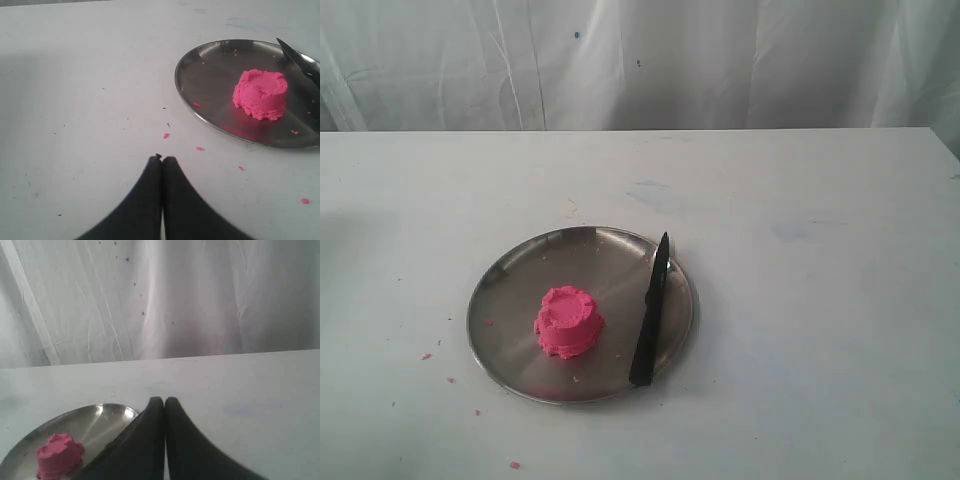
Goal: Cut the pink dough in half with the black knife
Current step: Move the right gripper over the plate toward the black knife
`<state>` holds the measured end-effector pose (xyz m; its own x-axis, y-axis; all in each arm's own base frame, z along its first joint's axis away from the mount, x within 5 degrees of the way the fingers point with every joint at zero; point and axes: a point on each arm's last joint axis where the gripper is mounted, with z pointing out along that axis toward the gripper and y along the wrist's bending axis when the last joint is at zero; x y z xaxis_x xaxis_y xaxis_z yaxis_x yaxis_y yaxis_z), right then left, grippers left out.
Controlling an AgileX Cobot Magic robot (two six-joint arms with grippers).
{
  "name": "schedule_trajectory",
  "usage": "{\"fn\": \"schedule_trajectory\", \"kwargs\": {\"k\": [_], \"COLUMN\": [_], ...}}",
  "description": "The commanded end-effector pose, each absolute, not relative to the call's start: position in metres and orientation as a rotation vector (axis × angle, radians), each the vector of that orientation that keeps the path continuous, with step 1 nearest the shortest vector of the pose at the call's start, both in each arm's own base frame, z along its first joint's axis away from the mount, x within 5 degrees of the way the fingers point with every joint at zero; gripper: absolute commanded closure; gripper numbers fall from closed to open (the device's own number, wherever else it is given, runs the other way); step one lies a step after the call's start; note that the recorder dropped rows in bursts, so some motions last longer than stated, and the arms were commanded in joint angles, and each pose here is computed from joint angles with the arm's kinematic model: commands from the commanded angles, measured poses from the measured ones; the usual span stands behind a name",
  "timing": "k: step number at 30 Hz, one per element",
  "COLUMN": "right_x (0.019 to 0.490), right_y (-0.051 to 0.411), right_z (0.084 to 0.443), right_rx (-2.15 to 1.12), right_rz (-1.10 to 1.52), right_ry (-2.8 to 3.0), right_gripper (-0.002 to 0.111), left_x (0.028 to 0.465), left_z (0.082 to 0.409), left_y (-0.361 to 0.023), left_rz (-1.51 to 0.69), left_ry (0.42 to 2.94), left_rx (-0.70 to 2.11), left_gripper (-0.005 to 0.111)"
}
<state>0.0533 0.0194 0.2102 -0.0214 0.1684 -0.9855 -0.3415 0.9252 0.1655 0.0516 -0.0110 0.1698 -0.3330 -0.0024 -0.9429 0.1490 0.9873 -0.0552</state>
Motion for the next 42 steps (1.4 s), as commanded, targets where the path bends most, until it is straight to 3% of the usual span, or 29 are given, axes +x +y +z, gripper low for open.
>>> {"fn": "schedule_trajectory", "kwargs": {"k": [1,4,12,16,21,29,36,42], "right_x": [0.052,0.05,0.047,0.041,0.05,0.097,0.146,0.164], "right_y": [0.018,0.016,0.017,0.02,0.037,0.088,0.122,0.123], "right_z": [0.222,0.231,0.249,0.283,0.315,0.328,0.314,0.335], "right_rx": [-0.093,-0.079,0.441,0.245,0.103,-0.181,-0.261,-0.216], "right_rz": [0.438,0.445,1.097,0.959,0.976,0.887,0.756,0.749], "right_ry": [1.396,1.29,1.387,1.569,1.811,2.099,2.266,2.197], "right_gripper": [0.108,0.108,0.108,0.108,0.105,0.069,0.068,0.068], "left_x": [0.051,0.051,0.051,0.051,0.051,0.051,0.051,0.052], "left_z": [0.169,0.169,0.169,0.169,0.169,0.169,0.169,0.169], "left_y": [-0.011,-0.011,-0.011,-0.011,-0.011,-0.011,-0.011,-0.011], "left_rz": [-0.167,-0.167,-0.165,-0.163,-0.163,-0.163,-0.163,-0.162], "left_ry": [1.905,1.907,1.906,1.906,1.906,1.906,1.906,1.902], "left_rx": [0.093,0.093,0.094,0.096,0.096,0.096,0.096,0.095], "left_gripper": [0.107,0.107,0.107,0.107,0.107,0.107,0.107,0.107]}}
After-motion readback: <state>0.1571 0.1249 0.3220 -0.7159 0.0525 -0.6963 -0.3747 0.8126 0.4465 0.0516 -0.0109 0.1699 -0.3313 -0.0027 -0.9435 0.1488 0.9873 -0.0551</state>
